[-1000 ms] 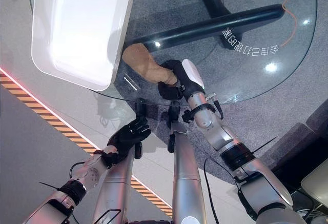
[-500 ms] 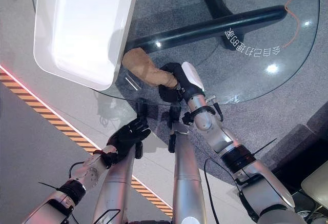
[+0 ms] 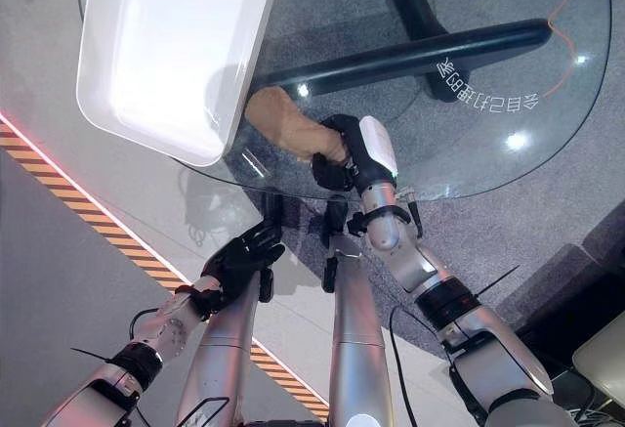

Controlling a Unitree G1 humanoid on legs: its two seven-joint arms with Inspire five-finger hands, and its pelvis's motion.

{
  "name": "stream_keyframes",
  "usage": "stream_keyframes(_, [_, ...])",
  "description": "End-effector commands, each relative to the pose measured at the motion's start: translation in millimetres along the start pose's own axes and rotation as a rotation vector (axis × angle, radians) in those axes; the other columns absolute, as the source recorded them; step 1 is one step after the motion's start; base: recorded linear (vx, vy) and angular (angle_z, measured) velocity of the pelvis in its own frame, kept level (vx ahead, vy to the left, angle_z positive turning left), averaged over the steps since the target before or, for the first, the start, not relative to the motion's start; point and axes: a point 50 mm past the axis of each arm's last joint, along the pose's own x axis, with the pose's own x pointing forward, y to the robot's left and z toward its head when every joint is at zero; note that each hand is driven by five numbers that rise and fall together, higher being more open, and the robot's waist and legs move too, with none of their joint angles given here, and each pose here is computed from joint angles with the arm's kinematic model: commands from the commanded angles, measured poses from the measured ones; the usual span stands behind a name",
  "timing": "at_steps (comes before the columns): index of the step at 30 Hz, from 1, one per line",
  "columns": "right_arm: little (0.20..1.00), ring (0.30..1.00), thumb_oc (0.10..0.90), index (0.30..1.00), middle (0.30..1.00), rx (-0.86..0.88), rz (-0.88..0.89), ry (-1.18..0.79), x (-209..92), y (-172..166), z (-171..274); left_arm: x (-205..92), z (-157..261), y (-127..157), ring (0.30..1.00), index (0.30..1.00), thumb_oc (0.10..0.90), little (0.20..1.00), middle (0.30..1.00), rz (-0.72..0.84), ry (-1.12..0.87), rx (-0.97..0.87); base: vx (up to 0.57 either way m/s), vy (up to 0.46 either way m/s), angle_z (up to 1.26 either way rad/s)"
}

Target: Wipe the table with a cloth and put it in the basket.

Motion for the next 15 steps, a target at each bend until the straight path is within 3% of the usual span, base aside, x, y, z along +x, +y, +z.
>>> stream_keyframes(1, [0.200,0.300,0.100,0.300,0.300,-0.072,-0.461,0.111,22,-99,-16,-28,-53,3,0.900,0.900,0.800,0.900,0.900,0.000,0.110,-0.092,0.00,0.000,0.00])
stream_keyframes(15, [0.200,0.300,0.100,0.300,0.300,-0.037,-0.731,0.230,12,-136,-35,-31,-54,3,0.900,0.900,0.800,0.900,0.900,-0.005,0.093,-0.100,0.00,0.003,-0.03])
